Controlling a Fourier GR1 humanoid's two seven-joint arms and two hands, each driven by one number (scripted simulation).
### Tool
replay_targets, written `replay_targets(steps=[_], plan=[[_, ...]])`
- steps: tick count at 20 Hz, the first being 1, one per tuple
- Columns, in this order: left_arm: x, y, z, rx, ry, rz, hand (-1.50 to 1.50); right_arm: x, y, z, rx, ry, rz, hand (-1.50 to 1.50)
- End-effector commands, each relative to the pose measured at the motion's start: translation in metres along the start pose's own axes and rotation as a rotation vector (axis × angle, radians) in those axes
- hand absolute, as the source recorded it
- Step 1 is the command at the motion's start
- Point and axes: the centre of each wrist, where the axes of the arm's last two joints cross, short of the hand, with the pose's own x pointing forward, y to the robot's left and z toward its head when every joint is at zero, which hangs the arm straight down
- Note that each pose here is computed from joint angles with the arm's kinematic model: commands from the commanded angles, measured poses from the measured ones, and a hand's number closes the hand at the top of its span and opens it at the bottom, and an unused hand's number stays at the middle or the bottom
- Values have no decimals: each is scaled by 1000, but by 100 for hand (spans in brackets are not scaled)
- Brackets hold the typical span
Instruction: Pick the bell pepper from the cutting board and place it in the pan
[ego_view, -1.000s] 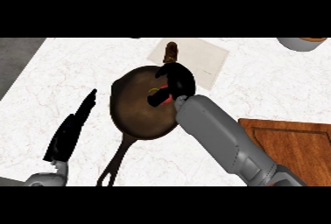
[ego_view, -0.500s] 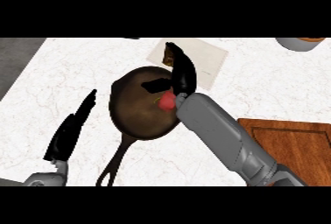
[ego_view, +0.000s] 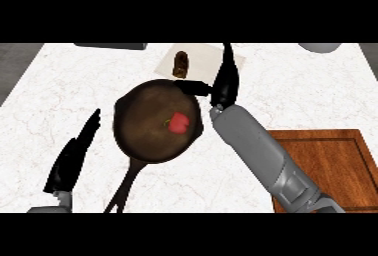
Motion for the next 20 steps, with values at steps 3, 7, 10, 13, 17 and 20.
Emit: replay_targets(steps=[3, 7, 10, 13, 17, 20], plan=[[-9, 22, 6, 59, 38, 20, 0, -41, -28, -3, -49, -63, -49, -150], [-14, 32, 17, 72, 62, 21, 0, -65, -64, -11, -38, -101, -6, -150], [-25, 18, 17, 97, 85, 20, 0, -77, -104, -4, -17, -102, -11, -150], [-5, 30, 20, 68, 53, 7, 0, -96, -139, -7, -43, -104, -5, -150], [2, 27, 26, 64, 46, 10, 0, -108, -170, 11, -24, -114, 5, -150], [1, 17, 32, 68, 56, 34, 0, -115, -211, 6, 3, -124, -3, -150]])
